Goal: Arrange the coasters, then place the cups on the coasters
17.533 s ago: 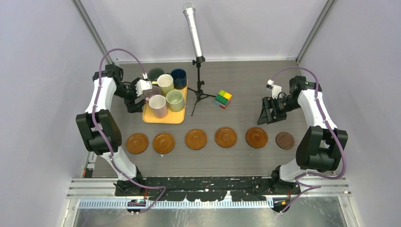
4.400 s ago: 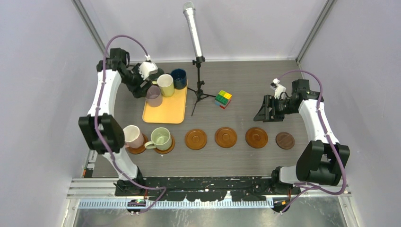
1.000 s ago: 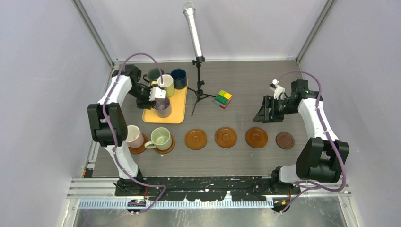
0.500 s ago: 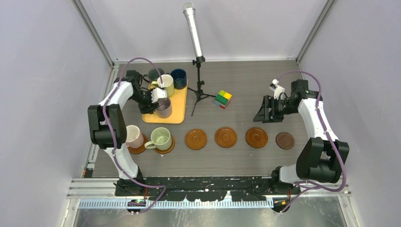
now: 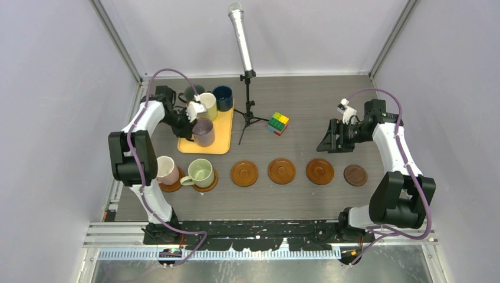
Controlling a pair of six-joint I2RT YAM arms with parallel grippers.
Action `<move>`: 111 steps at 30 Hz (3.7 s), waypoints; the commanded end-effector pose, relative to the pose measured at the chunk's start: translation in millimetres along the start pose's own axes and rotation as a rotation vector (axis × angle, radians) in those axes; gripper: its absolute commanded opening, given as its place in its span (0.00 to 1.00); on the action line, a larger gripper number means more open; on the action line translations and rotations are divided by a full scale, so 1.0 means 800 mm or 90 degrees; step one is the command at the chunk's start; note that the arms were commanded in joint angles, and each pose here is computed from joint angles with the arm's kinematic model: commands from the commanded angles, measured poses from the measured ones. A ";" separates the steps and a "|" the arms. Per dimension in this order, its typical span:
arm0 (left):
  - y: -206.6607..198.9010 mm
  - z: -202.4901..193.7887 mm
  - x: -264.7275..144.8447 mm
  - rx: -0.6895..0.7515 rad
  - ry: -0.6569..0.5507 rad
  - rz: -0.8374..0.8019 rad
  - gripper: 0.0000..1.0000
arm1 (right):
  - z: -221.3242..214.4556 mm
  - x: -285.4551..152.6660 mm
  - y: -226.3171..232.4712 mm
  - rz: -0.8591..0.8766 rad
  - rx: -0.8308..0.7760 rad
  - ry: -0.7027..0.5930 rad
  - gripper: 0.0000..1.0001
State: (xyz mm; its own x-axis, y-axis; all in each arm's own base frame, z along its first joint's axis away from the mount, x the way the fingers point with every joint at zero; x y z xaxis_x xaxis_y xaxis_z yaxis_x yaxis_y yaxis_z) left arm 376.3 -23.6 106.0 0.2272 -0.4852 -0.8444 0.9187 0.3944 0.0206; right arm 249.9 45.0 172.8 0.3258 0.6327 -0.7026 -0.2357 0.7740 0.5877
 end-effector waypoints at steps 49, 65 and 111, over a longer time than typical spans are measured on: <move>-0.291 0.176 0.010 -0.075 -0.045 0.144 0.00 | 0.004 -0.034 0.014 -0.019 0.006 -0.056 0.67; -0.293 0.160 0.041 -0.075 -0.019 0.133 0.00 | 0.001 -0.032 0.015 -0.015 0.006 -0.053 0.67; -0.299 0.155 -0.015 -0.039 -0.010 0.117 0.77 | 0.002 -0.034 0.017 -0.013 0.002 -0.060 0.68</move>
State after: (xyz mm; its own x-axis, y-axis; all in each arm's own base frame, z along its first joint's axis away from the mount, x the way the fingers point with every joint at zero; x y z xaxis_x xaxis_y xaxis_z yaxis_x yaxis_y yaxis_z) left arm 187.8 -204.6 135.4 0.3443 -0.3336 -0.8776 0.8281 0.5484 0.1164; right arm 239.7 37.0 191.8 0.3928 0.6070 -0.6908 -0.2067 0.7903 0.5768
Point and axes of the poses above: each gripper's point midway between its finger pads, its own x axis out along the fingers, its own y axis along the line the jaws close on, z = x × y, the point moved 3 cm from there along -x, back along the fingers
